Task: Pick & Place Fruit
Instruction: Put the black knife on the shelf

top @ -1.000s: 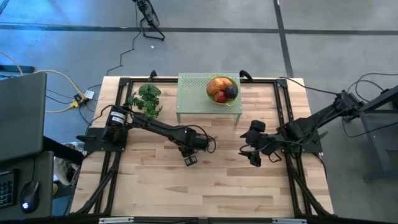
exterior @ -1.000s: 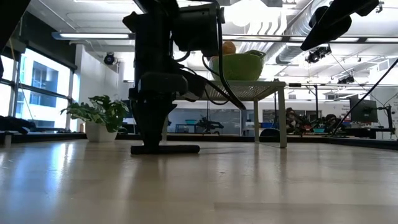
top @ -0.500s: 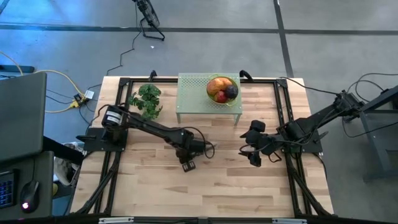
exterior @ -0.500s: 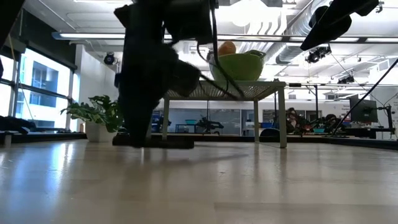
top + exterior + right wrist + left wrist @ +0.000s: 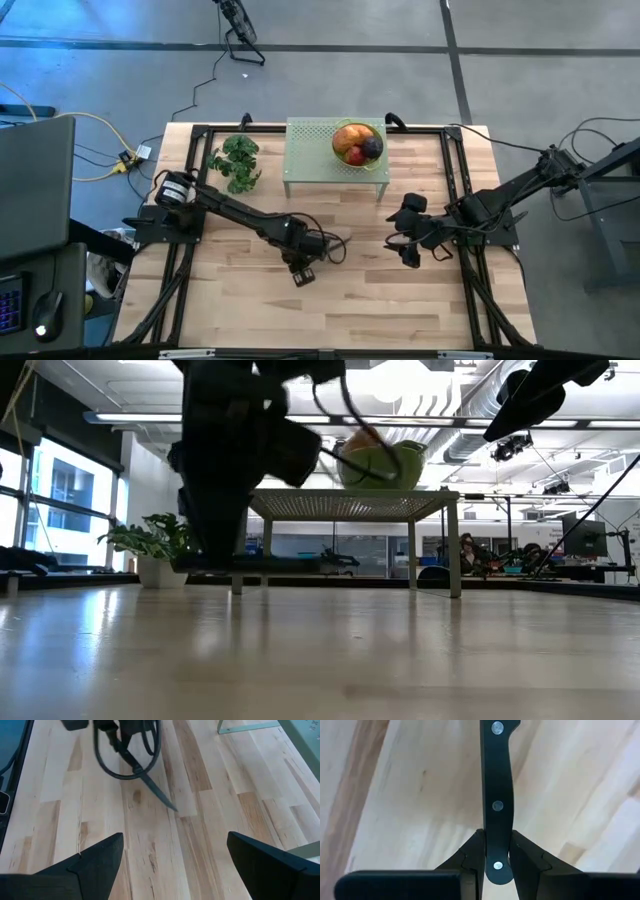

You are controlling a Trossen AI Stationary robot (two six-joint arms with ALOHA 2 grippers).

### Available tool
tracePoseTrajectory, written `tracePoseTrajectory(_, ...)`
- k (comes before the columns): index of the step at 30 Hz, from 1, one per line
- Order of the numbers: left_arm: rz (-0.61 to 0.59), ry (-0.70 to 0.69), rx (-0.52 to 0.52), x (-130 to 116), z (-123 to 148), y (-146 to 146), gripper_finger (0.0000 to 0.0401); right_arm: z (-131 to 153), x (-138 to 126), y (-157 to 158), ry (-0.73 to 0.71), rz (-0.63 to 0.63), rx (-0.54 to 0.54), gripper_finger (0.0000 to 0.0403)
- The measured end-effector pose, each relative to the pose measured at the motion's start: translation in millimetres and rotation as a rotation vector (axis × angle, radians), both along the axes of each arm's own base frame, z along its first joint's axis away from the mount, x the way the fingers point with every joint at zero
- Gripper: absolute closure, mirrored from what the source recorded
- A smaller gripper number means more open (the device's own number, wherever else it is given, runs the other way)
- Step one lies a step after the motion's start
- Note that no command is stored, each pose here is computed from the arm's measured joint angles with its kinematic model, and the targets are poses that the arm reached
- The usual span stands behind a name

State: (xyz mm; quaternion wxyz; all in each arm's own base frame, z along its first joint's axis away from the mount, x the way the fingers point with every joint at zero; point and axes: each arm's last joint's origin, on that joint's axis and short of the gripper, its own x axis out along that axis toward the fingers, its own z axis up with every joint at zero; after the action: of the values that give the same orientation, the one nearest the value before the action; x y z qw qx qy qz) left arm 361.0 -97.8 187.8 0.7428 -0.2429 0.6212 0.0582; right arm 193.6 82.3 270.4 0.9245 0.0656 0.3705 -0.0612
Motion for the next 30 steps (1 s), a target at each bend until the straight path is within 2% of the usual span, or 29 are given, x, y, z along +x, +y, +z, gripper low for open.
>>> tracePoseTrajectory(12,0.082,-0.055,-0.038,-8,25,-7,0.0336,0,0,0,-0.001,-0.001,0.003,0.0053)
tracePoseTrajectory(20,0.155,-0.132,-0.049,-20,58,-2,0.0336,-1,-1,0,0.022,0.014,0.01,0.0053)
tracePoseTrajectory(30,0.297,-0.202,0.011,-45,94,9,0.0336,-2,-2,0,0.038,0.014,0.003,0.0053)
